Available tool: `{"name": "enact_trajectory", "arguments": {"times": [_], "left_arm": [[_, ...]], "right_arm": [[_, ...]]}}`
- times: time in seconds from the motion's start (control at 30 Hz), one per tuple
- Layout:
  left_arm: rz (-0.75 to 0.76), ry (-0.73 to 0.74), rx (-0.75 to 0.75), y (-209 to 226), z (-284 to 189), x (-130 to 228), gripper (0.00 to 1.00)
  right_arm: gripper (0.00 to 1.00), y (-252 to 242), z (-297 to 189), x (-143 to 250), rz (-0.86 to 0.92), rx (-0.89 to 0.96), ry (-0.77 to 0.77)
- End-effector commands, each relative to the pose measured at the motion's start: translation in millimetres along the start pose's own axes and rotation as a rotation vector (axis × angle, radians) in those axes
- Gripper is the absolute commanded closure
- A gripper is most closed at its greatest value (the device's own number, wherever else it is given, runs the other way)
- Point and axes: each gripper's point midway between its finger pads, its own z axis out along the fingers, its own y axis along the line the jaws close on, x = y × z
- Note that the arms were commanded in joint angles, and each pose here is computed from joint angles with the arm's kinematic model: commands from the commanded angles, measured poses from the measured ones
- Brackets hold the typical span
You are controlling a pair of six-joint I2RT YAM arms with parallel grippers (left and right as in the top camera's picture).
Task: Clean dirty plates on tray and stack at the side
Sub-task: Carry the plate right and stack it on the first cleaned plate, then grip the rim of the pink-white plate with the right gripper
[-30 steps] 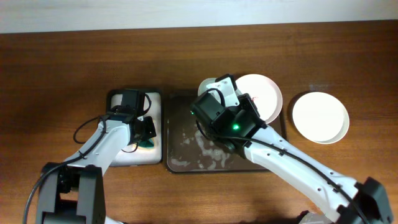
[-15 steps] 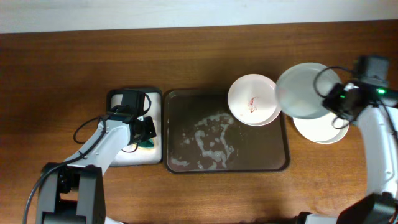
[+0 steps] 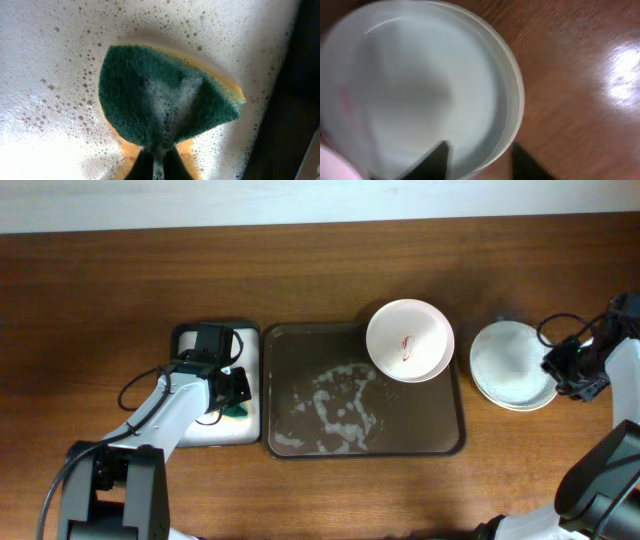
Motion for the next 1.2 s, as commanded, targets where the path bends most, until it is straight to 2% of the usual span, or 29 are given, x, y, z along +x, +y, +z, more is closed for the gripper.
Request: {"name": "enact_trajectory", "arguments": {"times": [0.0,0.07,0.17,0.23,0.33,0.43,0.53,0.63,0.73,0.77,0.9,0.97,1.1,1.17], "left_arm": [[0.003,0.016,0.013,-2.0,2.9,1.7,0.97],[0.003,0.016,0.013,-2.0,2.9,1.7,0.98],[0.003,0.016,0.013,-2.1,2.9,1.8,0.98],[0.003,0.016,0.013,-2.0,2.9,1.7,0.98],[0.003,0.016,0.013,-2.0,2.9,1.7,0.98],[0.003,0.016,0.013,-2.0,2.9,1.8,0.98],[0.003,0.016,0.013,-2.0,2.9,1.7,0.98],[0.003,0.016,0.013,-2.0,2.9,1.7,0.98],[0.003,0.016,0.013,-2.0,2.9,1.7,0.98],[0.003,0.016,0.013,-2.0,2.9,1.7,0.98],[0.003,0.016,0.013,-2.0,2.9,1.7,0.98],[0.003,0.016,0.013,-2.0,2.9,1.7,0.98],[0.003,0.015,0.013,-2.1,2.9,1.6,0.98],[0.003,0.012,0.014,-2.4,2.9,0.7,0.97]], "right_arm": [[0.52,36.4,-4.6,3.5,-0.005,-0.200,0.039],[0.52,79.6,-12.3,8.9,-0.216,-0.375,0.025],[0.52,125.5,-13.3,26.2,-0.514,-0.422,-0.034],[0.53,143.4,-8.3,32.2,-0.628,-0.343,-0.094],[0.59,167.0,-0.7,35.9,-0.718,-0.266,-0.173],[0.59,190.0,18.1,46.3,-0.771,-0.283,-0.175],[0.59,192.8,43.8,50.6,-0.779,-0.273,-0.141],[0.66,189.1,75.2,55.5,-0.776,-0.254,-0.090],[0.72,187.4,86.4,59.1,-0.775,-0.251,-0.065],[0.73,186.7,87.8,59.8,-0.775,-0.249,-0.061],[0.91,186.9,87.7,59.7,-0.775,-0.249,-0.061],[0.96,188.7,84.2,61.6,-0.776,-0.265,-0.056],[0.96,196.4,58.1,75.3,-0.779,-0.340,-0.025],[0.96,196.3,46.0,107.1,-0.803,-0.369,0.075]]}}
